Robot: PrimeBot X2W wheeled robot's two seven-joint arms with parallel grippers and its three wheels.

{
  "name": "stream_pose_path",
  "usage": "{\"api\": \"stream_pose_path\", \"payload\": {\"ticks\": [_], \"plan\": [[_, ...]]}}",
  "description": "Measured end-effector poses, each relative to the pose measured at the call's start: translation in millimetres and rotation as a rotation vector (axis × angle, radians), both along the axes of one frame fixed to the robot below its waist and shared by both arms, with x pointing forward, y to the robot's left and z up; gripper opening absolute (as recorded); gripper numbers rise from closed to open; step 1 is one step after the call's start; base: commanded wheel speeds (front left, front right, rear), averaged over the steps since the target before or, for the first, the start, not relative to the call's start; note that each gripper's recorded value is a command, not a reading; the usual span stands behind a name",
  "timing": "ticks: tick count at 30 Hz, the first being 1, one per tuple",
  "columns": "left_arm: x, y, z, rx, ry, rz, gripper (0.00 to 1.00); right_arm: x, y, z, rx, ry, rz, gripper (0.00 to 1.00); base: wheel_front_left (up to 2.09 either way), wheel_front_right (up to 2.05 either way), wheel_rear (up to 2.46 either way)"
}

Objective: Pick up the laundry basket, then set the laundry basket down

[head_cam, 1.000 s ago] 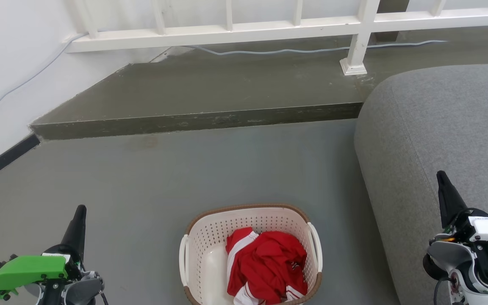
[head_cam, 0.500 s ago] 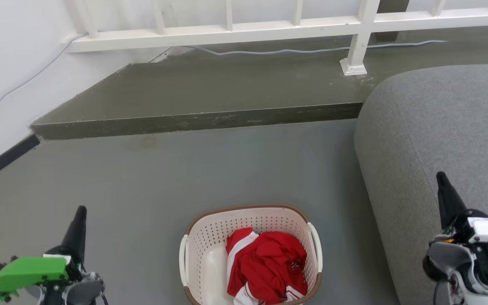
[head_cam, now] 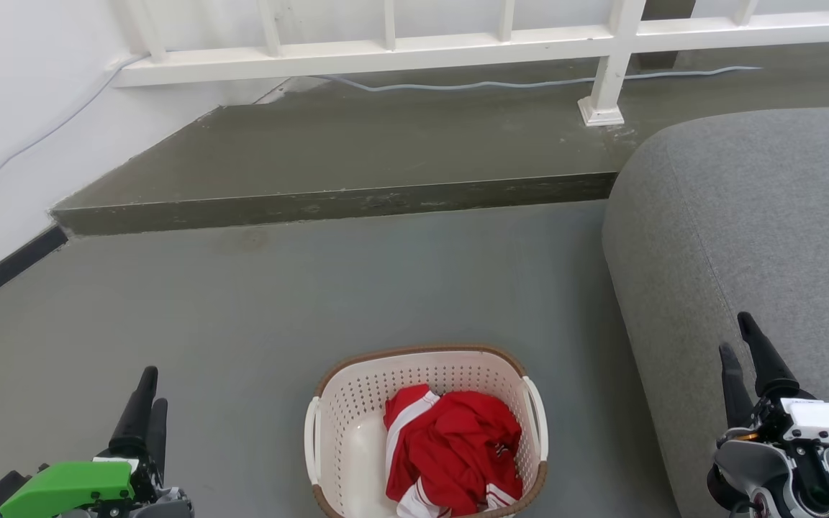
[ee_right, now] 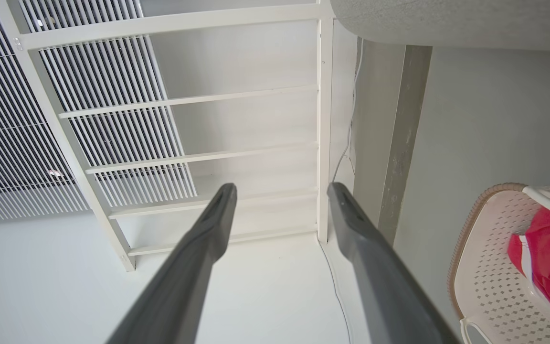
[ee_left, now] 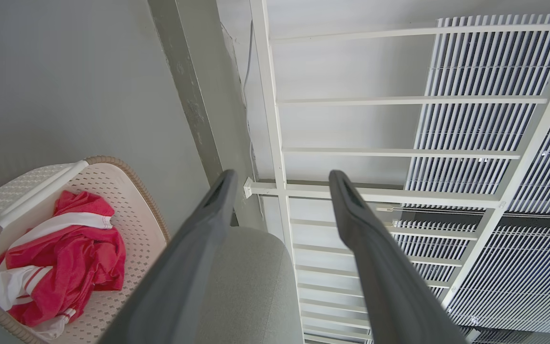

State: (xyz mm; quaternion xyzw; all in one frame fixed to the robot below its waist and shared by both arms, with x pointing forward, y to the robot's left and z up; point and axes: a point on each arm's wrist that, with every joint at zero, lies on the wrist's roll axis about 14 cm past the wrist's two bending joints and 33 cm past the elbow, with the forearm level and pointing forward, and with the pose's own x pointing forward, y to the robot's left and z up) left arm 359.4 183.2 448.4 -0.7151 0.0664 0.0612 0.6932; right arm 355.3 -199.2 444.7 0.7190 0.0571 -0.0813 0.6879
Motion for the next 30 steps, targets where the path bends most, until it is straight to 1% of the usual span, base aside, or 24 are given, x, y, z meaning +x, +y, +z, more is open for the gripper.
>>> {"api": "stream_pose_path", "payload": {"ticks": [4,10,15,20,22,26,30], "plan": [[1.3,-0.9,2.1,0.009,-0.006,0.004,1.0,2.2,-1.3,4.6,-0.005,-0.015,-0.008,1.0,0.0,0.0,0.0],[4.3,-2.3,8.1,0.057,-0.025,0.003,1.0,6.4,0.7,13.0,-0.016,-0.041,0.002,1.0,0.0,0.0,0.0],[5.6,-5.6,9.9,0.105,-0.03,-0.01,1.0,9.4,1.3,20.2,-0.059,-0.061,0.014,1.0,0.0,0.0,0.0],[6.5,-6.7,11.0,0.179,-0.035,-0.027,1.0,12.3,5.0,28.2,-0.116,-0.083,0.035,1.0,0.0,0.0,0.0],[6.7,-5.9,11.5,0.228,-0.036,-0.037,1.0,13.4,4.7,31.7,-0.145,-0.093,0.039,1.0,0.0,0.0,0.0],[9.5,-2.2,17.9,0.305,-0.056,-0.035,1.0,16.1,4.7,37.4,-0.252,-0.106,0.074,1.0,0.0,0.0,0.0],[13.8,-2.3,26.1,0.393,-0.083,-0.044,1.0,18.1,9.3,41.5,-0.327,-0.121,0.095,1.0,0.0,0.0,0.0]]}}
